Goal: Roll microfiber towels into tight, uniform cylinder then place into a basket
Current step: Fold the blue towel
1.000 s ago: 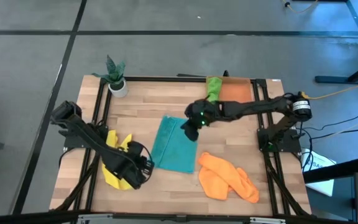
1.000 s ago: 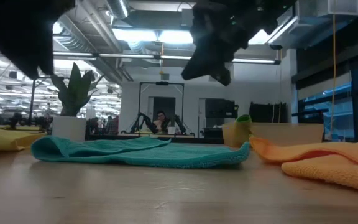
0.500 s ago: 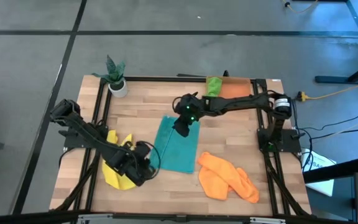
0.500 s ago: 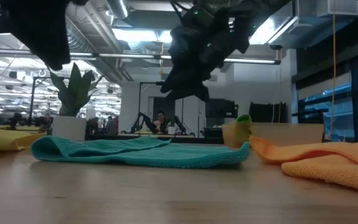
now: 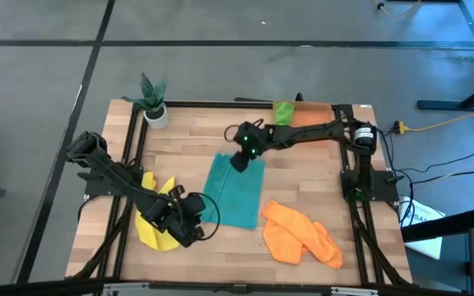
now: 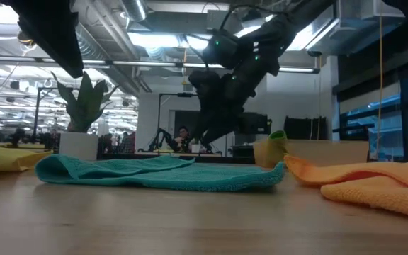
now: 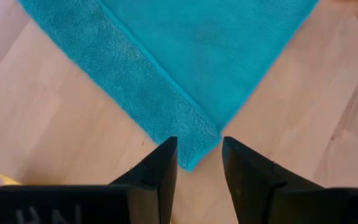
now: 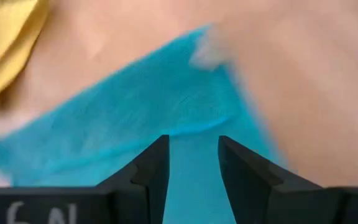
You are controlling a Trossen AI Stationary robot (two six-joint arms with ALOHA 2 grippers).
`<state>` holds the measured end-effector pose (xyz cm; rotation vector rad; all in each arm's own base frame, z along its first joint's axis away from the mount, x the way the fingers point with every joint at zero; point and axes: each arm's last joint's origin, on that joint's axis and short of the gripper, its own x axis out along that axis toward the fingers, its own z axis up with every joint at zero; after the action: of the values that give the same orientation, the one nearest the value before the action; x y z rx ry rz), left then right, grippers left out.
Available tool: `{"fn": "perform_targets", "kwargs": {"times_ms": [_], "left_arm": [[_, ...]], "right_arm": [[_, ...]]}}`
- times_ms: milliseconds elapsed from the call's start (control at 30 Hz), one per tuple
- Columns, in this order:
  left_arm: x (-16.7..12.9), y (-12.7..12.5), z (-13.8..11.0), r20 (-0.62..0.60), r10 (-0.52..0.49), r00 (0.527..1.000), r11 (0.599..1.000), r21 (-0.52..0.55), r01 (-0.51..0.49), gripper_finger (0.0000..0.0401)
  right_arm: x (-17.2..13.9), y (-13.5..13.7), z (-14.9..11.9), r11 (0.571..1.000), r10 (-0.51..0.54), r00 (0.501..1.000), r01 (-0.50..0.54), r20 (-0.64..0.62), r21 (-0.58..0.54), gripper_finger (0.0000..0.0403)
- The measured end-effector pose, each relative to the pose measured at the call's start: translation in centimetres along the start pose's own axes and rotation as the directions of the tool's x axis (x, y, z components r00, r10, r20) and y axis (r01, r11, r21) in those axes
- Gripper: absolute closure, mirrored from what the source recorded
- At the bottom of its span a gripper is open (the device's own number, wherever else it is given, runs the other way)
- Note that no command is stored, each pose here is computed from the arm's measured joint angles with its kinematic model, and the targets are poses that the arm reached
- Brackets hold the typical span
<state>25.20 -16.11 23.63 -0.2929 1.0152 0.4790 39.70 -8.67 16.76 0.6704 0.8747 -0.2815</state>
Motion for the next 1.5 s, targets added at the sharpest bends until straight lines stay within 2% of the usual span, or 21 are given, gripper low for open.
{"fn": "perform_targets", "kwargs": {"times_ms": [100,233,733,1067,1233,1400,1500], "left_arm": [[0.1,0.1,0.2,0.000,0.004,1.000,1.000,-0.009,-0.004,0.0283],[0.3,0.3,0.5,0.001,0.009,1.000,1.000,-0.018,-0.009,0.0283],[0.3,0.3,0.6,0.001,0.011,1.000,1.000,-0.024,-0.011,0.0283],[0.3,0.3,0.6,0.000,0.012,1.000,1.000,-0.018,-0.012,0.0283],[0.3,0.4,0.6,-0.001,0.014,1.000,1.000,-0.016,-0.014,0.0283],[0.3,0.4,0.6,-0.001,0.014,1.000,1.000,-0.016,-0.014,0.0283],[0.3,0.4,0.6,-0.001,0.014,1.000,1.000,-0.016,-0.014,0.0283]], "right_arm": [[-0.2,-0.8,0.7,0.998,-0.013,0.999,0.011,0.036,0.056,0.0264],[0.2,-1.4,0.7,0.994,-0.020,1.000,0.017,0.023,0.109,0.0268],[2.8,-2.3,0.2,0.991,-0.009,1.000,0.007,0.015,0.134,0.0270],[4.5,-2.7,-0.1,0.988,0.037,0.999,-0.037,0.005,0.153,0.0272],[4.5,-2.6,0.0,0.988,0.045,0.999,-0.048,0.021,0.149,0.0307],[4.4,-2.4,0.4,0.988,0.058,0.997,-0.064,0.046,0.138,0.0387],[4.2,-2.0,1.0,0.988,0.070,0.995,-0.078,0.065,0.129,0.0391]]}}
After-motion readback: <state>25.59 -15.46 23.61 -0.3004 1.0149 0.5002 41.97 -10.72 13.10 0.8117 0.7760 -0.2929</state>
